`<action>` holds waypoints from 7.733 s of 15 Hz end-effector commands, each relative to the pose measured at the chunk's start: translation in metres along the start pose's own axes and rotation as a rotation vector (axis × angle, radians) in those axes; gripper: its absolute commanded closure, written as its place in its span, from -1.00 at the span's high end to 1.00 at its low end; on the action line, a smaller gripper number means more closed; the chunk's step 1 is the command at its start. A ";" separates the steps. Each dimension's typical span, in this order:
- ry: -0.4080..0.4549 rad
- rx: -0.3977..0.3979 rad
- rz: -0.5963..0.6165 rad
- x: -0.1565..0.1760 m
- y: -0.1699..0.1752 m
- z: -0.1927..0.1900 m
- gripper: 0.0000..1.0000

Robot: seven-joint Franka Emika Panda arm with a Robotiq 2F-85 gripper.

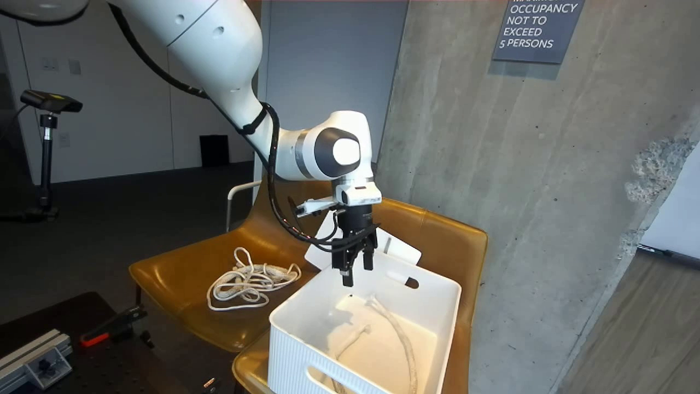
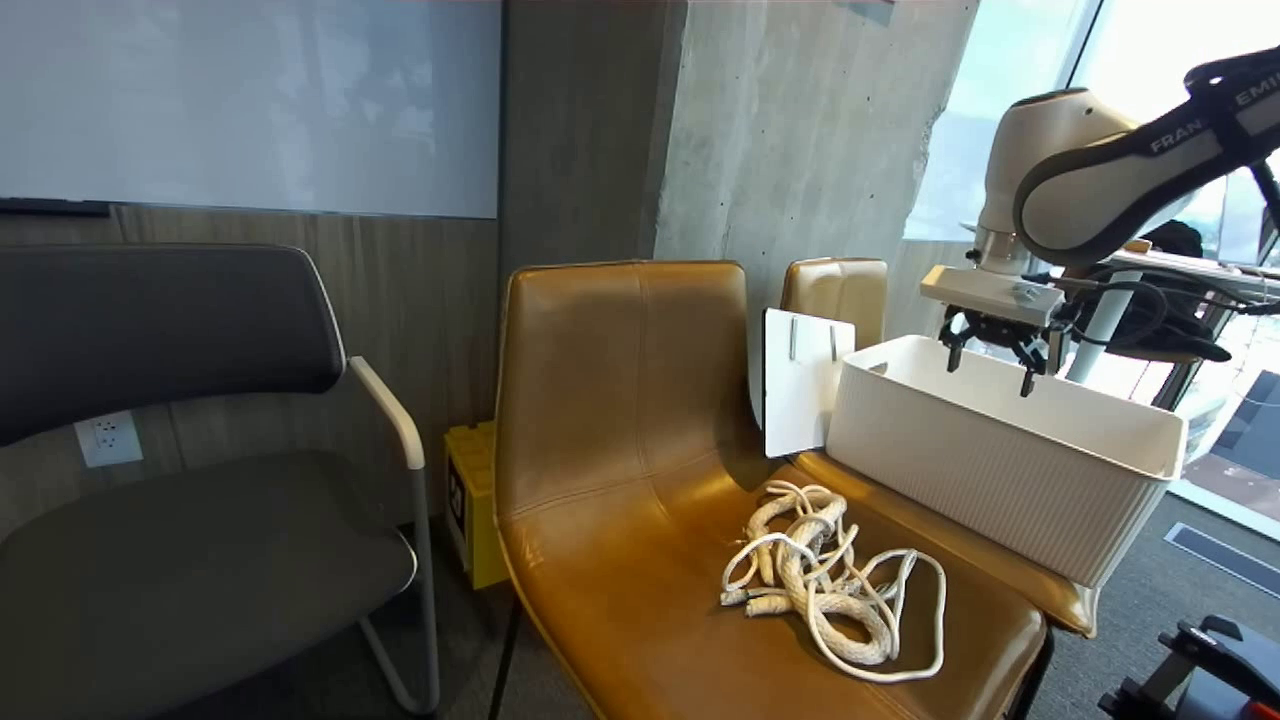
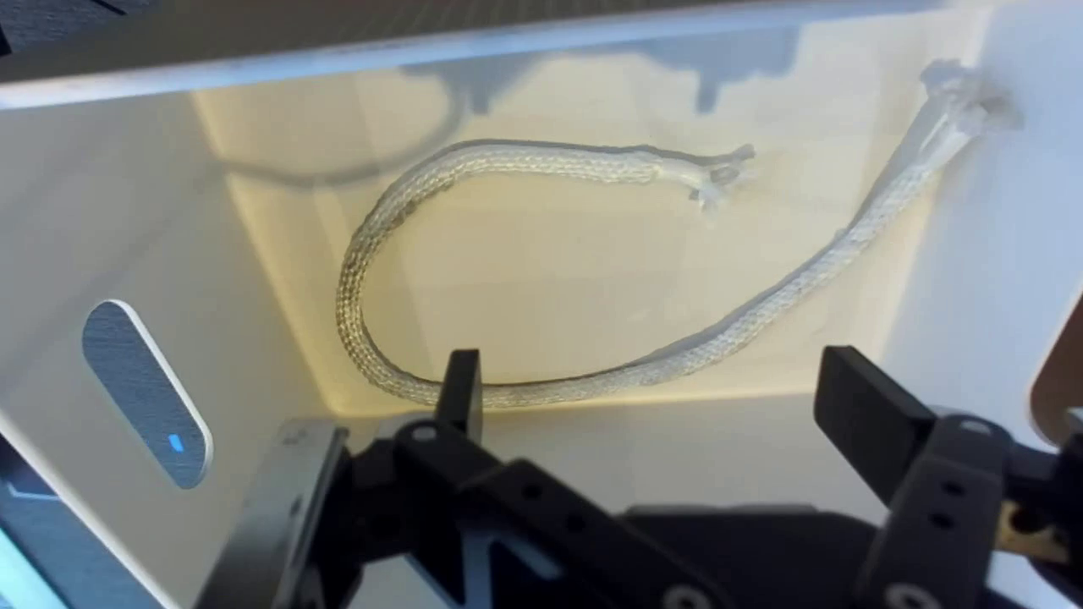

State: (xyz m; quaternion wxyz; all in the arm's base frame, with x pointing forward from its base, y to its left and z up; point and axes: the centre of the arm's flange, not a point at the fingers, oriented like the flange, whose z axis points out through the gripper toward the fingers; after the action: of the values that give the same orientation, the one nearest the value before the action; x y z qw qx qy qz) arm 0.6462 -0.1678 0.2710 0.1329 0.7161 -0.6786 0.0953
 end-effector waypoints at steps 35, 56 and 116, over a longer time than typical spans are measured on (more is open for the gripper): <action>0.032 -0.042 0.436 0.057 -0.053 0.175 0.95; 0.029 -0.050 0.419 0.048 -0.047 0.153 -1.00; 0.092 0.175 0.163 0.013 -0.056 -0.175 -0.95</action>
State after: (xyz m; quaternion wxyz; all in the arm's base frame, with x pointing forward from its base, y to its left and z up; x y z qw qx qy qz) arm 0.7412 -0.1670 0.3985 0.1009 0.6496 -0.7301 0.1865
